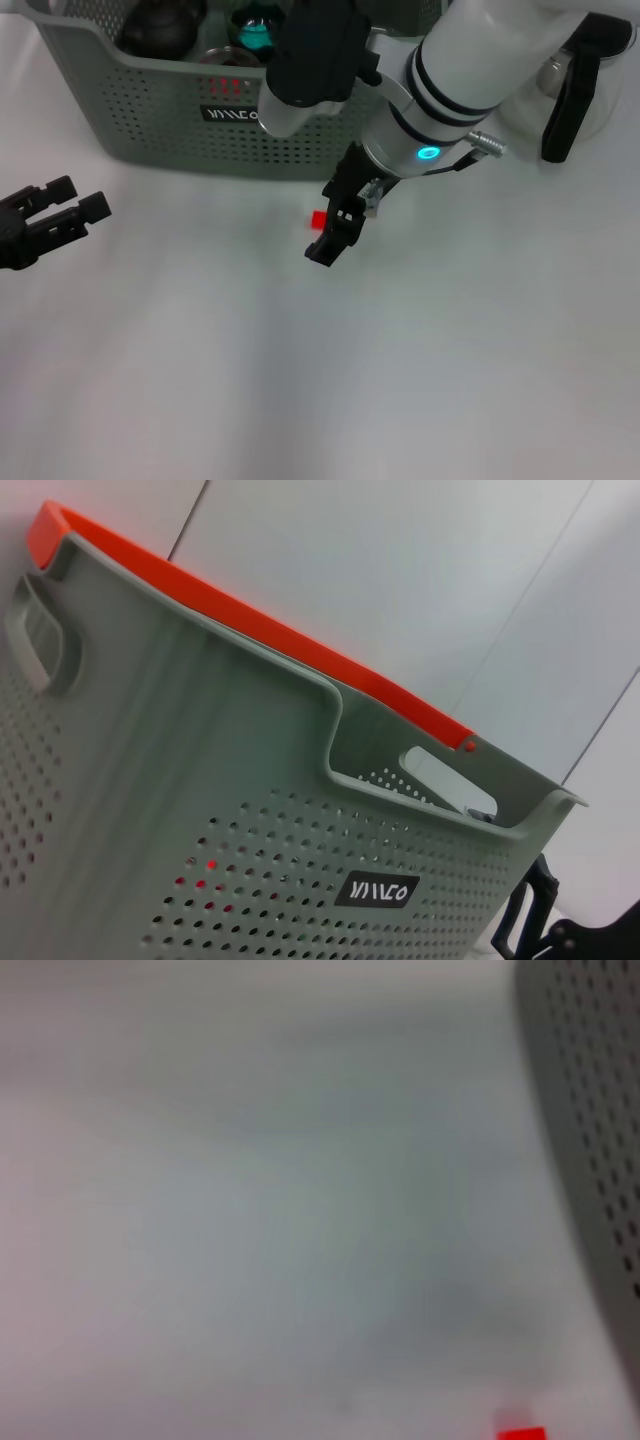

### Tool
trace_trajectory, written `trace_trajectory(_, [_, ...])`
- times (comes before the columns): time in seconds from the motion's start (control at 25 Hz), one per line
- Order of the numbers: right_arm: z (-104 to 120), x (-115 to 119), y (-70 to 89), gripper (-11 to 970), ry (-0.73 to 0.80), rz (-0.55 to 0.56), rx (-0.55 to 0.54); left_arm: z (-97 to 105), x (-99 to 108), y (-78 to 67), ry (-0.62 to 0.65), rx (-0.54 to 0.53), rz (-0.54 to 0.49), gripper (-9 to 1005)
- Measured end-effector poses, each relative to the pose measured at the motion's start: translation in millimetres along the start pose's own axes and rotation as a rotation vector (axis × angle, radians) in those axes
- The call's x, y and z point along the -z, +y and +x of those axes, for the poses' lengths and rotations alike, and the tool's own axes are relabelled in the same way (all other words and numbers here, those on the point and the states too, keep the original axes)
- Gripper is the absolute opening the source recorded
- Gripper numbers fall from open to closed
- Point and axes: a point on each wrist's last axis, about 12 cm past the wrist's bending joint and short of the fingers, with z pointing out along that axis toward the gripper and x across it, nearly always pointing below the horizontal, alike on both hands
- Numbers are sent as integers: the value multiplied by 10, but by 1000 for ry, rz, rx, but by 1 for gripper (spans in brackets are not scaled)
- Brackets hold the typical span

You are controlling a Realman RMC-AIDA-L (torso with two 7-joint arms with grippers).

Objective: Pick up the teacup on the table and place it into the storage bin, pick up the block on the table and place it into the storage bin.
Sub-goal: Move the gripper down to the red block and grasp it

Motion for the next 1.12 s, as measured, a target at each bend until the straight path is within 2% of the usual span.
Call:
trace_trajectory(0.24, [-13, -80, -22, 855, -39, 29, -4, 7, -2, 4, 5, 2, -3, 824])
trace_trajectory(0.6, [6, -214, 61, 853, -22, 60, 58, 14, 9, 7, 4, 3, -9, 825])
trace_trajectory(1.12, [95, -291, 48, 853, -34, 43, 6, 0, -36, 12, 6, 0, -4, 824])
